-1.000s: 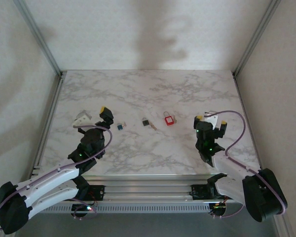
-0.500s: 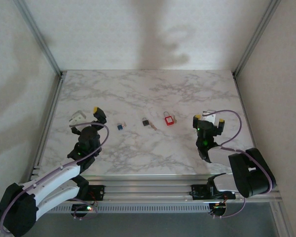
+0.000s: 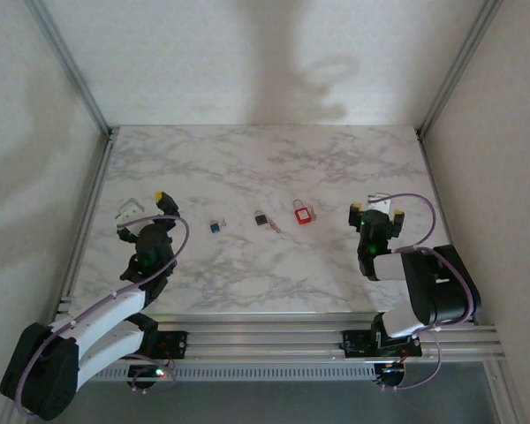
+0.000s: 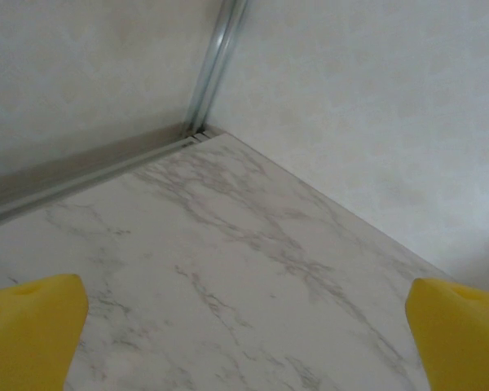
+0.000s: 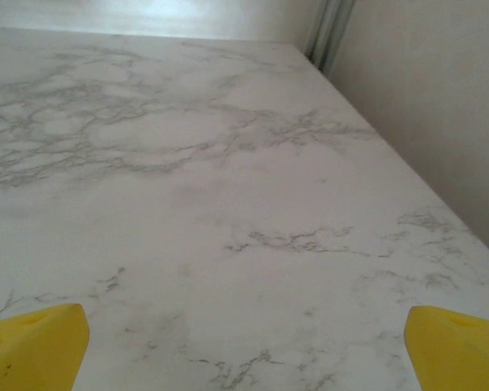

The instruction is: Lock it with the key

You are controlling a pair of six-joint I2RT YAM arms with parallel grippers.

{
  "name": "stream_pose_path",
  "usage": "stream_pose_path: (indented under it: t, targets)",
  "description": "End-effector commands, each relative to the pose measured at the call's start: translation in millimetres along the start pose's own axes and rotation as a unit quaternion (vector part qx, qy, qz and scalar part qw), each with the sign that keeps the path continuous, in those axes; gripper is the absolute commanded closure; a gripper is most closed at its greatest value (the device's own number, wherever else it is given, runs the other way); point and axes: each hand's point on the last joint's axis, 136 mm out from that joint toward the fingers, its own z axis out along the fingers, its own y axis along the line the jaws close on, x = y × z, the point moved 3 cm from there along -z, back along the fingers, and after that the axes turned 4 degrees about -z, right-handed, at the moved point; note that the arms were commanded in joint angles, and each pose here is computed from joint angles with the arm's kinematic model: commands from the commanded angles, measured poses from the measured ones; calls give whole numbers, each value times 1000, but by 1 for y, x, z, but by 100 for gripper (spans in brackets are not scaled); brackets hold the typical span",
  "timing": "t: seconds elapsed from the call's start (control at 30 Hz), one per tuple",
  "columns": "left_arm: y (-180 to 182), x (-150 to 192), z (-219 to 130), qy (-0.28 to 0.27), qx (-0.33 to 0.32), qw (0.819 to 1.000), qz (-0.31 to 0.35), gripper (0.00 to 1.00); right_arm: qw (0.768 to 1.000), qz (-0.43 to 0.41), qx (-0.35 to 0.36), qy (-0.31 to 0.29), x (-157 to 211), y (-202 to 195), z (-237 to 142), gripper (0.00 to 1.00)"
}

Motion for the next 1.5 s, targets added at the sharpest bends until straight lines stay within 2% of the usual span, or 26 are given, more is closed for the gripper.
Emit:
stream_pose_path:
  t: [0.0,0.07,0.1,0.17,0.23,0.37,0.53,0.6,0.67,0.7,0.73,0.8,1.47]
  targets:
    - [-3,-3,11,-4,12,1000,10,1,999,16,-39,-8,-15,8,10,1]
    - [0,-1,25,10,7,1000,25,1,996,35,-83,13,-8,9,17,1]
    - [0,1,30,16,11,999,42,1,994,45,-97,-8,-6,10,19,1]
    - [0,8,43,37,30,996,77,1,995,36,-92,9,-1,11,17,1]
    - [7,12,51,39,22,993,106,1,995,36,-92,-1,-2,11,17,1]
    - [21,27,50,26,58,992,104,1,996,33,-81,-6,-3,11,15,1]
    - [19,42,63,36,72,985,152,1,997,30,-74,-10,-3,11,14,1]
    - [26,40,55,8,92,986,137,0,997,31,-74,-9,-3,11,14,1]
    - [42,44,55,-10,70,990,123,1,997,31,-75,-8,-3,11,14,1]
    - [39,44,61,-10,66,990,123,1,997,31,-75,-8,-3,11,14,1]
    - [41,51,69,26,55,991,121,1,997,33,-74,-9,-3,10,14,1]
    - [44,45,69,10,62,992,107,1,997,33,-76,-6,-3,11,15,1]
    - [45,47,68,14,55,992,112,1,996,35,-77,-5,-3,10,15,1]
